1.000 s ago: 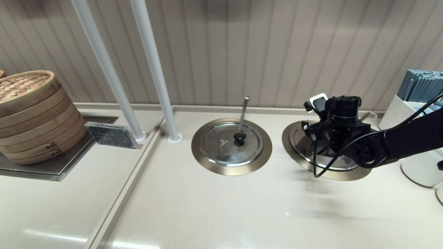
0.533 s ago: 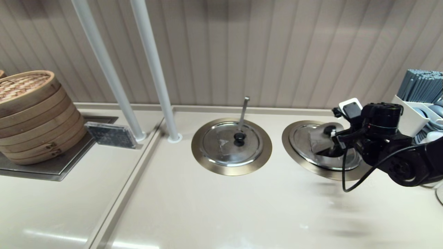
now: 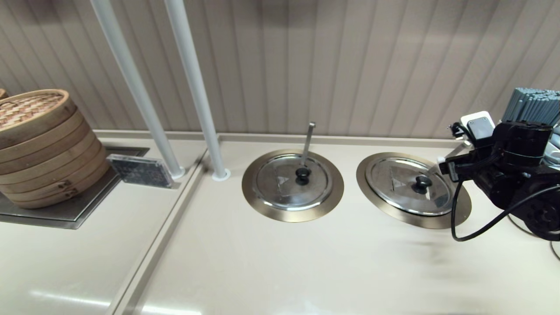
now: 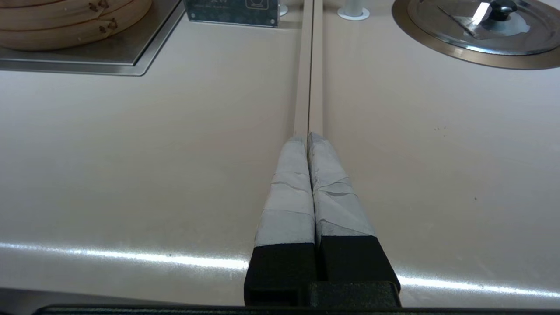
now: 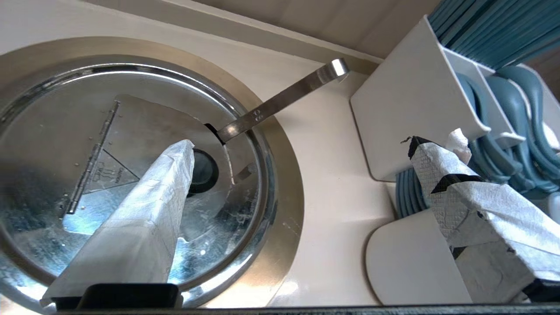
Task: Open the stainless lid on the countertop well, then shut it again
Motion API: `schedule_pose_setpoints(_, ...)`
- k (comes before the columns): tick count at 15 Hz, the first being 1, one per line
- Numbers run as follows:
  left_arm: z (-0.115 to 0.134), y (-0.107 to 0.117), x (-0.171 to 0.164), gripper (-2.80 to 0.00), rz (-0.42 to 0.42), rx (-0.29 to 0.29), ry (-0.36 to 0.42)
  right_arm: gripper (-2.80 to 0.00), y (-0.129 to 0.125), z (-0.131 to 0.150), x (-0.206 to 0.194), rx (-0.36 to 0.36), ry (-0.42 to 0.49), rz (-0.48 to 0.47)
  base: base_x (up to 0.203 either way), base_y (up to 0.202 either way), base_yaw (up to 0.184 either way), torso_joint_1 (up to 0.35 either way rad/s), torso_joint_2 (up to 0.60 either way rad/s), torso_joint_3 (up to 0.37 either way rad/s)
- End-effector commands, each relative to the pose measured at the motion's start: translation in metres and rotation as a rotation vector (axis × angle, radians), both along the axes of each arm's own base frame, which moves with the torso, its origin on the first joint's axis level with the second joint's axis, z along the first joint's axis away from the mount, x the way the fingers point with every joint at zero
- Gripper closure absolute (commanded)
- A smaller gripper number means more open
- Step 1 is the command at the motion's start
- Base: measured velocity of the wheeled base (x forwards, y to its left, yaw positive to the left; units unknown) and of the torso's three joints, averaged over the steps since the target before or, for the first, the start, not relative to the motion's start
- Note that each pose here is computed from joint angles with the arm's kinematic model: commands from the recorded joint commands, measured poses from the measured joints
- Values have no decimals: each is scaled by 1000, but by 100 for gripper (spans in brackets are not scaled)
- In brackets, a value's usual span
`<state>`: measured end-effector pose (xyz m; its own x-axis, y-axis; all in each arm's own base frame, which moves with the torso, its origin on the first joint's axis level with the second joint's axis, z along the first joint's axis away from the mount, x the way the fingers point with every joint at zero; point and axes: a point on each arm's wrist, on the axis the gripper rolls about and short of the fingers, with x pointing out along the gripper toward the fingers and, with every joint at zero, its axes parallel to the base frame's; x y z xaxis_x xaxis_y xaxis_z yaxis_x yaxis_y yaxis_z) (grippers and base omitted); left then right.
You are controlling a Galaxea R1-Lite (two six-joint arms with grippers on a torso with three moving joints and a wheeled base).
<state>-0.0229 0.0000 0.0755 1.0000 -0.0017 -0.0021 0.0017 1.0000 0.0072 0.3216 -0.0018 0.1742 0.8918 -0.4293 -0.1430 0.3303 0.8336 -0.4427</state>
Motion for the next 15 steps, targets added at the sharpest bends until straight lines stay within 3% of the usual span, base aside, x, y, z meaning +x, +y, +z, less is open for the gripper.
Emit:
schedule_pose_setpoints(1,0,0,0,0,0,0,-1,-280,-6,-4,0,76,-9,-27,0,0,0,0,0,0)
schedule_pose_setpoints(5,0,0,0,0,0,0,1,-280,-21,4,-17,312,-29,-29,0,0,0,0,0,0)
schedule_pose_setpoints(6,0,0,0,0,0,0,0,-156,-19,14,-30,357,-32,8,0,0,0,0,0,0)
schedule_pose_setpoints(7,0,0,0,0,0,0,0,0,-18,28,-50,405,-30,69,0,0,0,0,0,0)
schedule_pose_setpoints(11,0,0,0,0,0,0,0,0,-11,60,-152,503,-7,211,0,0,0,0,0,0)
schedule_pose_setpoints(15,0,0,0,0,0,-1,-1,0,-2,52,-257,527,-40,281,0,0,0,0,0,0)
